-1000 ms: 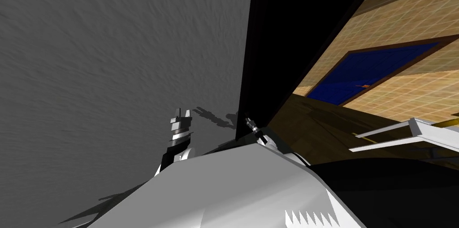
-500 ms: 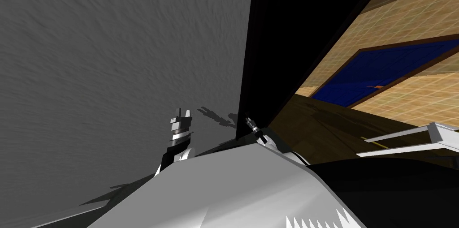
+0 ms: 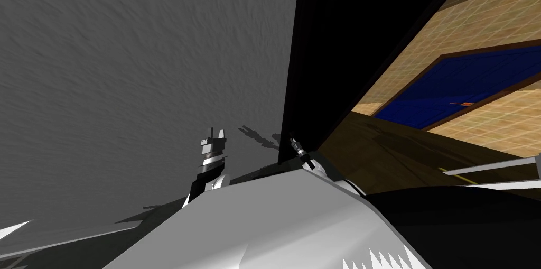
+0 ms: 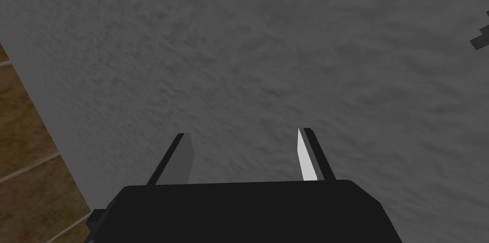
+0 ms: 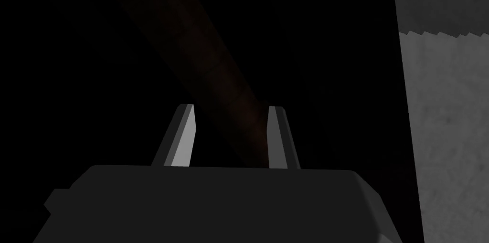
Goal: Pull the door open
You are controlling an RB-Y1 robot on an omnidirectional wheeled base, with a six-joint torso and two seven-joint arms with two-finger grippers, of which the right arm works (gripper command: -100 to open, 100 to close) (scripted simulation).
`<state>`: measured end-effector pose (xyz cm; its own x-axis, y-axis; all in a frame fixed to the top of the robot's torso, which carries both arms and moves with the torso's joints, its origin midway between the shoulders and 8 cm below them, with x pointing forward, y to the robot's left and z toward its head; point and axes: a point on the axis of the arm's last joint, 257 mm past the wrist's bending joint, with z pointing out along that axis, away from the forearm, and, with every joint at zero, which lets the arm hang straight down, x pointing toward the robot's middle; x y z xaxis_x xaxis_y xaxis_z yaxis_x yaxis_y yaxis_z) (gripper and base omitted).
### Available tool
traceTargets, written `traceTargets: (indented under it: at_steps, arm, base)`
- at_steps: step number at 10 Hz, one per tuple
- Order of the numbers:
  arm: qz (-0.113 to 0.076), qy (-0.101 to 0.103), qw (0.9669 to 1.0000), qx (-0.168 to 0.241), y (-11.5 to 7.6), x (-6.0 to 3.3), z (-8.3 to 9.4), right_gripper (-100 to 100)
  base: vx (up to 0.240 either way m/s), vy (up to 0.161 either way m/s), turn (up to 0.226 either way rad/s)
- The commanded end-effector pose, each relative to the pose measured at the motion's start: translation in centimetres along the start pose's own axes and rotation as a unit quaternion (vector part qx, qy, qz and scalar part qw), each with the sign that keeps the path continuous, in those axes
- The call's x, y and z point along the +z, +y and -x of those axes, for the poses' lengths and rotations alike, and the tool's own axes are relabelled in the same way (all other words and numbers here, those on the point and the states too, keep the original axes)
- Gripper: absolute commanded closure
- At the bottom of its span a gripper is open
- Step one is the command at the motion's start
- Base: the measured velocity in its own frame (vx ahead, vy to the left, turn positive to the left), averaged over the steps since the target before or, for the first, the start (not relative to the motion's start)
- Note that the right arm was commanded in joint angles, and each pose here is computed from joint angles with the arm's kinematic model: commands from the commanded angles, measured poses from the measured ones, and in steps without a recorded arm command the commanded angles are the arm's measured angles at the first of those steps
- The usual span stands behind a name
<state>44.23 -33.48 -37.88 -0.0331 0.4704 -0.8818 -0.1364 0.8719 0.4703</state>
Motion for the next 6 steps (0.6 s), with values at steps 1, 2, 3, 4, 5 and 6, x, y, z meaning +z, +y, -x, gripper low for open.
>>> traceTargets:
  at_steps: [1, 2, 3, 4, 5, 6]
  arm:
    - [0.000, 0.002, 0.9998, 0.019, 0.32, -0.07, -0.48, 100]
    - [-0.003, -0.002, 0.9990, 0.044, 0.21, -0.03, -0.33, 100]
    - [-0.006, -0.006, 0.9982, 0.060, 0.09, 0.00, -0.17, 100]
    - [-0.006, -0.006, 0.9976, 0.068, 0.09, 0.00, -0.17, 100]
    - [-0.010, -0.010, 0.9958, 0.091, -0.05, 0.04, 0.00, 100]
    - [-0.010, -0.011, 0.9955, 0.094, -0.05, 0.04, 0.00, 100]
  base:
    - [-0.033, -0.017, 0.045]
    - [-0.033, -0.020, 0.092]
    - [-0.057, -0.038, 0.130]
    - [-0.048, -0.030, 0.052]
    - [-0.042, -0.022, 0.085]
    - [-0.037, -0.021, 0.044]
